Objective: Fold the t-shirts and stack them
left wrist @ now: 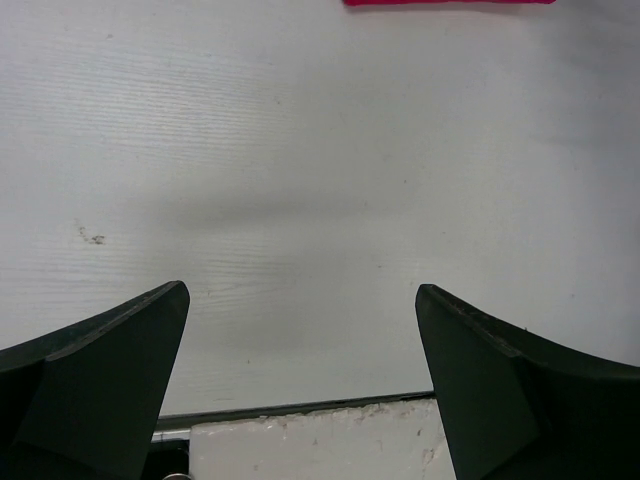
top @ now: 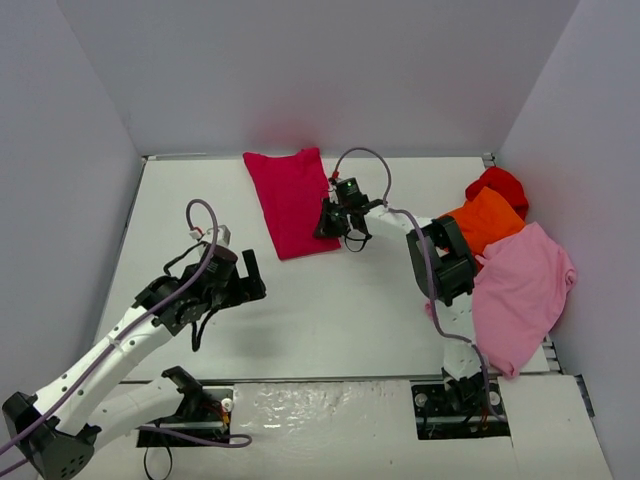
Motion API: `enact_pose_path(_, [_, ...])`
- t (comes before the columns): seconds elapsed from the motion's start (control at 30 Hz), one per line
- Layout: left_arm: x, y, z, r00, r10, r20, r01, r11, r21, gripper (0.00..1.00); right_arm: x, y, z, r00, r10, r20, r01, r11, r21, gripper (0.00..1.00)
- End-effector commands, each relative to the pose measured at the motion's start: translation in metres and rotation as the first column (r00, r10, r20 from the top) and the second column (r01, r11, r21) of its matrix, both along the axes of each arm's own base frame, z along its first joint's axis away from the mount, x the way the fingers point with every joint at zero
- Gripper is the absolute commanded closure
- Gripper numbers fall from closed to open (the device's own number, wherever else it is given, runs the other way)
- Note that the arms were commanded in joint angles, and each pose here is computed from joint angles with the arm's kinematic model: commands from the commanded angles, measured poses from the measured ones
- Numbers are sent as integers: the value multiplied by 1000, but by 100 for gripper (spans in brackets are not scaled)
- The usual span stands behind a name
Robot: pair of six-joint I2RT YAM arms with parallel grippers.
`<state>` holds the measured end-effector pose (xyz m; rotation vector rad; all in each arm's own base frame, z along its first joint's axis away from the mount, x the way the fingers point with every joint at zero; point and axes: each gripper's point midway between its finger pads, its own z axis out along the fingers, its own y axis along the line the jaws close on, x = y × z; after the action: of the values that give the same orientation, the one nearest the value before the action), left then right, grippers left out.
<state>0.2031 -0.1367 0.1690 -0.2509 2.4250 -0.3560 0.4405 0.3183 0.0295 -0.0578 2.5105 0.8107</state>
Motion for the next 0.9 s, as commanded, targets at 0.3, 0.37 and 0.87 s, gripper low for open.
enact_pose_path(0.3, [-10,38,40,995,53,84,-60,995,83,3,-195,-64,-49,984,88,-155,-138,926,-351,100])
enact_pose_path(0.37, [-9,41,42,994,60,93,-69,993,91,3,-229,-56,-49,977,110,-182,-169,921,-350,100])
enact_pose_path(0.87, [-10,26,20,999,29,40,-31,998,47,3,-298,-67,-12,991,66,-120,-105,928,-357,100])
